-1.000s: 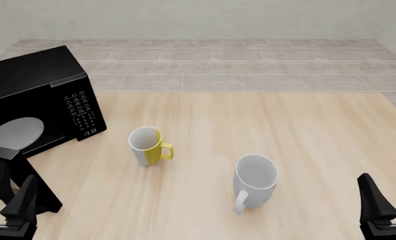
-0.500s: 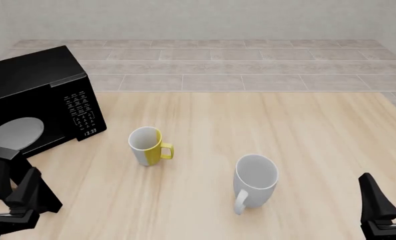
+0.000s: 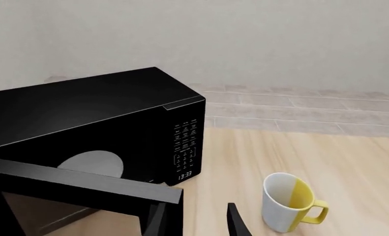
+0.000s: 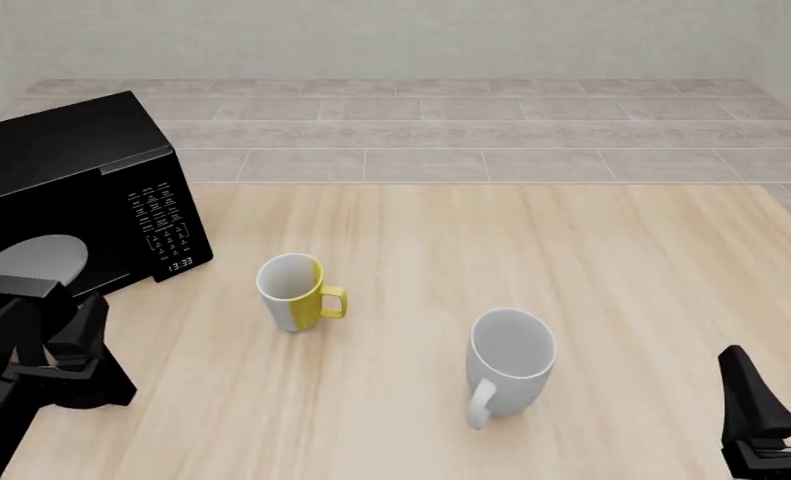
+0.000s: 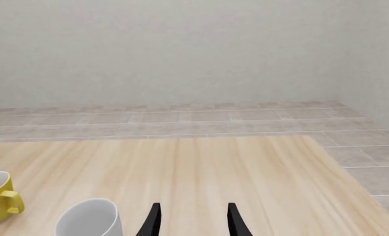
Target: Close the microwave.
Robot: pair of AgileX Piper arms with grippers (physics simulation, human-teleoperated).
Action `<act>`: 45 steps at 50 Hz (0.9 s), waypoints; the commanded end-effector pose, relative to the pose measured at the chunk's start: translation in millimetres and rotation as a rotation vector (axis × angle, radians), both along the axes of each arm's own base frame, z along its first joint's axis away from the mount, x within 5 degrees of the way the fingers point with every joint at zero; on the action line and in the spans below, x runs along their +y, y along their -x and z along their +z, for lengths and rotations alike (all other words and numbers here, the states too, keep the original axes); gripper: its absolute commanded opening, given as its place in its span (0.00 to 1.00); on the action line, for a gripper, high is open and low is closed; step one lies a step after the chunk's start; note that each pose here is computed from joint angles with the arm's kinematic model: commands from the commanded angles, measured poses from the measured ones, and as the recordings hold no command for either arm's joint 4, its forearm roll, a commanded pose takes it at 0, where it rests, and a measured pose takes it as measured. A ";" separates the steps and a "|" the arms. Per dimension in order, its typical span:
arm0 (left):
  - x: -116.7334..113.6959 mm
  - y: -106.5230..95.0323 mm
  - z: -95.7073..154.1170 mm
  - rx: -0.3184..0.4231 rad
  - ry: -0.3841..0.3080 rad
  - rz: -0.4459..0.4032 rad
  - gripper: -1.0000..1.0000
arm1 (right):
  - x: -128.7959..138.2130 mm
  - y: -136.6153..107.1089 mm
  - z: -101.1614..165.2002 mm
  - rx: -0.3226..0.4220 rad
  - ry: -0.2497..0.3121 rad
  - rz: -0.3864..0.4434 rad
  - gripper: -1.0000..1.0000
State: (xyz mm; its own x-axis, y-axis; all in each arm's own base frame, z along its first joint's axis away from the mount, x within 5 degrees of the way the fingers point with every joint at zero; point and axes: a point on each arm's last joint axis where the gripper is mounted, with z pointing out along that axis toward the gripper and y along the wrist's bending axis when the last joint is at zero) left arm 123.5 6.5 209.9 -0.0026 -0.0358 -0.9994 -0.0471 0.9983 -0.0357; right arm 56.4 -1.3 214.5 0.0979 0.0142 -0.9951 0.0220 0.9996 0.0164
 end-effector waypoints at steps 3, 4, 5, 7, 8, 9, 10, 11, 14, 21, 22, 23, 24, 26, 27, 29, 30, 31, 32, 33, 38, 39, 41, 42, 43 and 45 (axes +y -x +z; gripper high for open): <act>4.7 -16.6 -22.8 0.104 0.033 0.035 1.00 | -0.1 -0.5 0.2 0.001 -0.005 0.000 1.00; 5.0 -17.8 -23.9 0.108 0.034 0.036 1.00 | -0.1 -0.4 0.2 0.001 -0.005 -0.001 1.00; 4.3 -20.0 -26.5 0.119 0.042 0.031 1.00 | -0.1 -0.4 0.2 0.000 -0.006 -0.001 1.00; 3.7 -22.6 -29.2 0.123 0.054 0.026 1.00 | -0.1 -0.3 0.1 0.001 -0.006 -0.001 1.00; 3.7 -22.6 -28.1 0.127 0.060 0.027 1.00 | -0.2 -0.3 0.1 0.001 -0.007 -0.002 1.00; 3.7 -22.5 -27.9 0.127 0.060 0.027 1.00 | -0.2 -0.3 0.1 0.001 -0.007 -0.002 1.00; 3.7 -22.8 -26.8 0.126 0.057 0.026 1.00 | -0.2 -0.2 0.1 0.001 -0.007 -0.003 1.00; 3.9 -23.6 -26.8 0.127 0.058 0.027 1.00 | -0.2 -0.2 0.0 0.001 -0.007 -0.003 1.00; 3.8 -26.0 -27.2 0.128 0.050 0.025 1.00 | -0.2 -0.2 0.0 0.002 -0.008 -0.002 1.00; 4.1 -34.9 -19.1 0.138 0.071 0.025 1.00 | -0.3 -0.5 -0.4 0.006 -0.007 -0.004 1.00; 3.8 -35.3 -16.8 0.138 0.068 0.023 1.00 | -0.3 -0.5 -0.4 0.006 -0.007 -0.005 1.00; 3.4 -36.2 -16.1 0.139 0.063 0.019 1.00 | -0.3 -0.4 -0.4 0.006 -0.007 -0.004 1.00; 2.9 -38.5 -13.5 0.142 0.064 0.016 1.00 | -0.3 -0.3 -0.3 0.005 -0.007 -0.004 1.00; 2.2 -43.6 -12.6 0.150 0.065 0.010 1.00 | -0.3 -0.2 -0.2 0.003 -0.007 -0.004 1.00; 2.2 -44.4 -11.3 0.149 0.063 0.010 1.00 | -0.3 -0.1 -0.2 0.003 -0.007 -0.004 1.00; 2.3 -47.0 -7.3 0.147 0.057 0.009 1.00 | -0.3 -0.1 -0.3 0.004 -0.007 -0.005 1.00; 2.2 -47.5 -4.0 0.140 0.052 0.007 1.00 | -0.3 -0.1 -0.5 0.006 -0.007 -0.005 1.00; 1.6 -47.4 -2.0 0.136 0.044 0.003 1.00 | -0.4 -0.2 -0.5 0.006 -0.007 -0.006 1.00; 1.3 -49.6 0.0 0.140 0.050 0.001 1.00 | -0.5 -0.1 -0.5 0.006 -0.007 -0.008 1.00; 1.3 -49.5 0.1 0.140 0.050 0.001 1.00 | -0.5 -0.1 -0.5 0.006 -0.007 -0.008 1.00; -0.4 -58.7 2.3 0.149 0.041 -0.011 1.00 | -0.4 0.0 0.0 0.001 -0.006 -0.006 1.00; -0.5 -59.9 1.8 0.150 0.038 -0.011 1.00 | -0.4 0.1 0.0 0.000 -0.007 -0.006 1.00; -2.4 -62.4 -0.7 0.159 0.041 -0.022 1.00 | -0.4 0.1 0.0 0.001 -0.007 -0.007 1.00; -3.6 -64.6 -2.5 0.170 0.050 -0.027 1.00 | -0.4 0.1 0.0 0.001 -0.007 -0.007 1.00; -3.0 -64.2 -2.4 0.166 0.048 -0.025 1.00 | -0.5 0.1 0.0 0.001 -0.009 -0.008 1.00; -2.4 -65.6 -3.8 0.163 0.045 -0.021 1.00 | -0.7 0.1 -0.2 0.001 -0.011 -0.011 1.00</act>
State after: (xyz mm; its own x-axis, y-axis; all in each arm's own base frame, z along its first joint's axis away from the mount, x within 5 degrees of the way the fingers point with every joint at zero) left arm 175.0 4.9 219.6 -0.0750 -0.0623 -0.9952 -0.0203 0.9979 -0.0609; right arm 56.5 -1.8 214.3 0.0957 0.0213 -0.9952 0.0288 0.9993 0.0241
